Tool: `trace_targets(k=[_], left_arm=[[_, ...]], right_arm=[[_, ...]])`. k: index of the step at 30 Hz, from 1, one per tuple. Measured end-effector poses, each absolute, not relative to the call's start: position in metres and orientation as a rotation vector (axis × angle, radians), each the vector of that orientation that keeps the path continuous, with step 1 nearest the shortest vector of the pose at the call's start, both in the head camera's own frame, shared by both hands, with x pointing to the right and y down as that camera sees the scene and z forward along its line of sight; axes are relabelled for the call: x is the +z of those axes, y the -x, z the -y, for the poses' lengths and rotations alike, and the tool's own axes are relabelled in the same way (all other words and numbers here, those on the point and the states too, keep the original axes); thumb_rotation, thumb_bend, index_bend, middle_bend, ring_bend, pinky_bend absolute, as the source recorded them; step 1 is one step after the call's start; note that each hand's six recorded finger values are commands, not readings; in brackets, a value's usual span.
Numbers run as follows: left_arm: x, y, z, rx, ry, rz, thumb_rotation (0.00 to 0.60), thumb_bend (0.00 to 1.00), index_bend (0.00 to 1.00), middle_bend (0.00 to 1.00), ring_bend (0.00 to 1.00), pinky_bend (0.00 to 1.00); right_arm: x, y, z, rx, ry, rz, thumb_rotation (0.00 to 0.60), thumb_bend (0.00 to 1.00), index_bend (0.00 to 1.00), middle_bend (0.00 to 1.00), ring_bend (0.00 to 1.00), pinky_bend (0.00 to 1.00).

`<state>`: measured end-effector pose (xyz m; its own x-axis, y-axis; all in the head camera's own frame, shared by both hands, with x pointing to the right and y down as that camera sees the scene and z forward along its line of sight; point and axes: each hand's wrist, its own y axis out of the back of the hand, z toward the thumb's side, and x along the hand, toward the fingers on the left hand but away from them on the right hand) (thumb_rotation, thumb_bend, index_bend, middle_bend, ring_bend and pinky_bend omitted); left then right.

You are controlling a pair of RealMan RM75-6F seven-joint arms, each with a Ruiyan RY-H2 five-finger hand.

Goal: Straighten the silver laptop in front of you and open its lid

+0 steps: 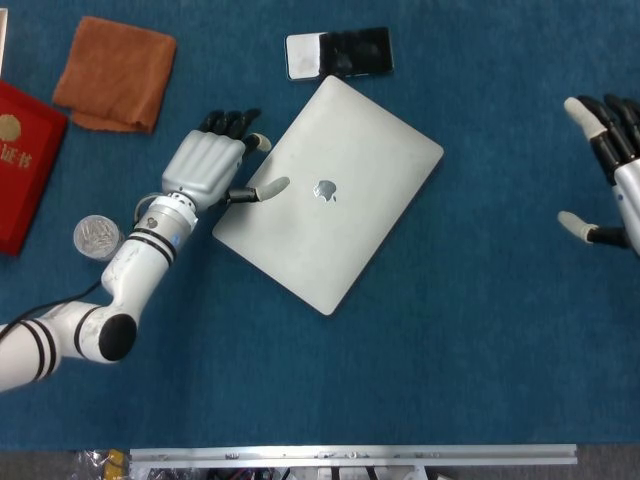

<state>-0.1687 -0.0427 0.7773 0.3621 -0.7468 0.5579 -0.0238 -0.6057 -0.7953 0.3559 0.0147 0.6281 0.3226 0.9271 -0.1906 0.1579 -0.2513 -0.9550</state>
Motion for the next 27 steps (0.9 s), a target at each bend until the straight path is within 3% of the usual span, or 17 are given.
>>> trace_targets(k=[27], left_arm=[[0.802, 0.162, 0.052, -1.359, 1.873, -0.662, 0.0, 0.14, 0.24, 0.0, 0.0, 0.0]], right_arm=[[0.624, -0.363, -0.014, 1.031, 1.645, 1.026, 0.6, 0.09, 0.0, 0.09, 0.0, 0.08]])
